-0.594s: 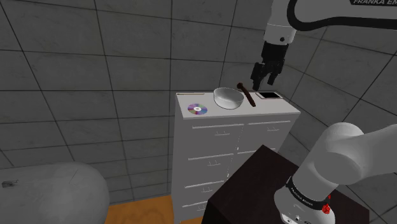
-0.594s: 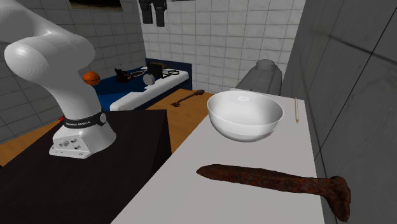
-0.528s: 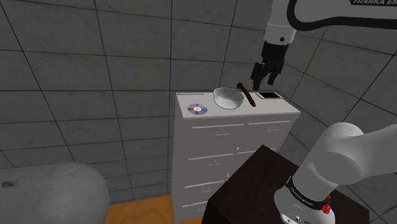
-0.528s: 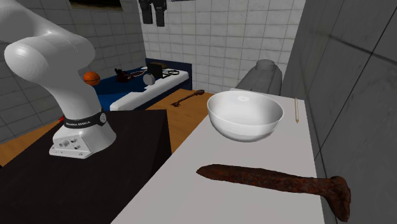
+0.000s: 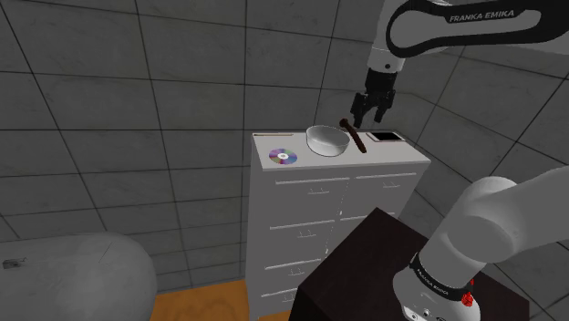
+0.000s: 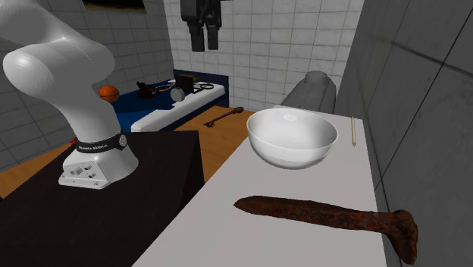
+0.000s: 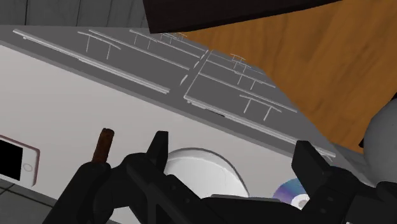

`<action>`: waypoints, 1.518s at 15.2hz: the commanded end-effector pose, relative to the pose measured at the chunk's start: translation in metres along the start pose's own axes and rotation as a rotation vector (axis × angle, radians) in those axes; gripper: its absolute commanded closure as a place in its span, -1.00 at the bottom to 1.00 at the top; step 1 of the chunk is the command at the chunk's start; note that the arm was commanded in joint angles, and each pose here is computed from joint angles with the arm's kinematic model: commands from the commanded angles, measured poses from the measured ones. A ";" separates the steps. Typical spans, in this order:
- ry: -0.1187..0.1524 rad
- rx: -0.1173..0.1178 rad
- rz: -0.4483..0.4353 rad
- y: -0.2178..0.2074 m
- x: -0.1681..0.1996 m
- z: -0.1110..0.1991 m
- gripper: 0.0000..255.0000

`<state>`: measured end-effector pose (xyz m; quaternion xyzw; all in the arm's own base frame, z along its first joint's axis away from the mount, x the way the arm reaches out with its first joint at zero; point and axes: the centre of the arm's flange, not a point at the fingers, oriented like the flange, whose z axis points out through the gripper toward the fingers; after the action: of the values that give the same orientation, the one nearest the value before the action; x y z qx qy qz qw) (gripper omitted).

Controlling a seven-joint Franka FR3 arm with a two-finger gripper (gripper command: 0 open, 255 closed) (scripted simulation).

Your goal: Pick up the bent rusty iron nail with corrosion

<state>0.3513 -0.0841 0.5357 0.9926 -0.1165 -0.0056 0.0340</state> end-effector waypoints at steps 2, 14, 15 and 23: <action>0.002 0.008 0.031 0.025 0.026 0.017 -1.00; 0.005 0.044 0.152 0.132 0.125 0.087 -1.00; 0.005 0.047 0.162 0.141 0.132 0.093 -1.00; 0.007 0.070 0.243 0.217 0.191 0.142 -1.00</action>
<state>0.4776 -0.3378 0.4157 0.9729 -0.2311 0.0050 0.0015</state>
